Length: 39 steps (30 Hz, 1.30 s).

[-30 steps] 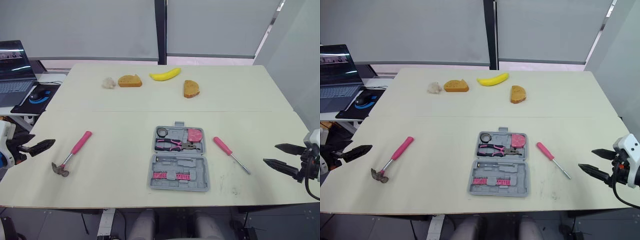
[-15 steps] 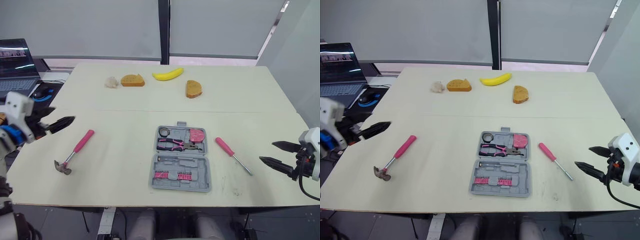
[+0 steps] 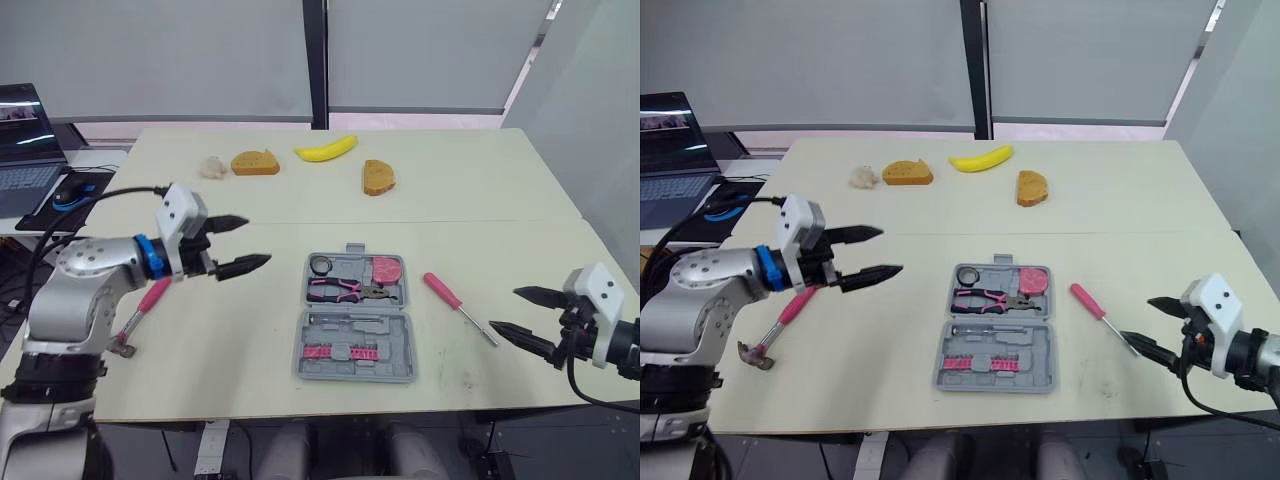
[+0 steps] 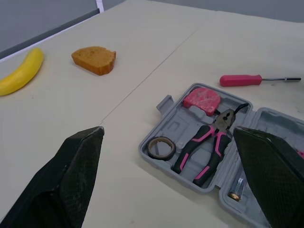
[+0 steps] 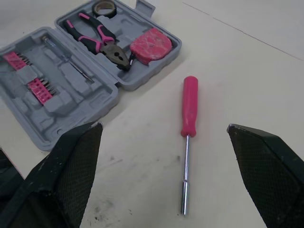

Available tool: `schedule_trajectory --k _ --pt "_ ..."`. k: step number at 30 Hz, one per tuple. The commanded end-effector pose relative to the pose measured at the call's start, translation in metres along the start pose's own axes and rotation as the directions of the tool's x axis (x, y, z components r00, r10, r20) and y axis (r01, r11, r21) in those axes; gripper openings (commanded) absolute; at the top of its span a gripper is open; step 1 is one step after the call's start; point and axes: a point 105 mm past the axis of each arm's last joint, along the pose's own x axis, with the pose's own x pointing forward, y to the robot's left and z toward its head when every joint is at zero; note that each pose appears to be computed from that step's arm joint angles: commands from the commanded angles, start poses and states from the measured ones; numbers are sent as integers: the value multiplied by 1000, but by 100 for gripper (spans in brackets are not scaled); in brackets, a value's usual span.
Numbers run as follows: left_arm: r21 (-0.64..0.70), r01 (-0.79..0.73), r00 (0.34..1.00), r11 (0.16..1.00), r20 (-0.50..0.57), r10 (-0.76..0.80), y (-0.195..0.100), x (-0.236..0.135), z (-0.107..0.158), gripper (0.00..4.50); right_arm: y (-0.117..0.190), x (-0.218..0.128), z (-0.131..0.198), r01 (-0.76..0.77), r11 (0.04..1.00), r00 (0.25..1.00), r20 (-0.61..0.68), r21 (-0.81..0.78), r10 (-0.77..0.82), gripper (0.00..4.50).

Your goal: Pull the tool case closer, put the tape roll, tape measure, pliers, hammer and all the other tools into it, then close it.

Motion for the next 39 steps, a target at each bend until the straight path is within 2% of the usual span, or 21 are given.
schedule_trajectory --k 1,5,9,16,21,25,29,34,39 --pt "-12 -74 995 997 -68 73 7 -30 -19 449 18 21 47 -111 984 987 98 -138 125 450" --pt "-80 -165 979 983 -131 154 3 -57 -50 449 29 45 83 -190 954 957 175 -232 233 450" --pt "-173 -325 931 930 -231 283 -19 -108 -95 449 53 69 136 -335 872 856 272 -358 440 450" --pt "-236 -500 854 834 -295 428 -45 -156 -121 449 74 81 162 -436 776 763 269 -456 587 450" --pt "-249 -589 799 769 -317 510 -57 -184 -128 449 79 87 164 -455 748 746 252 -482 616 450" --pt "-220 -615 782 757 -295 550 -46 -187 -118 449 79 91 163 -451 750 747 256 -483 614 450" --pt "-163 -659 745 735 -280 606 -9 -186 -108 449 81 90 161 -442 760 753 263 -476 603 450" --pt "-110 -710 683 696 -352 640 35 -175 -112 449 82 86 159 -420 782 771 273 -461 575 450" --pt "-119 -668 689 734 -471 551 49 -151 -136 449 83 83 156 -387 810 795 286 -440 535 450"
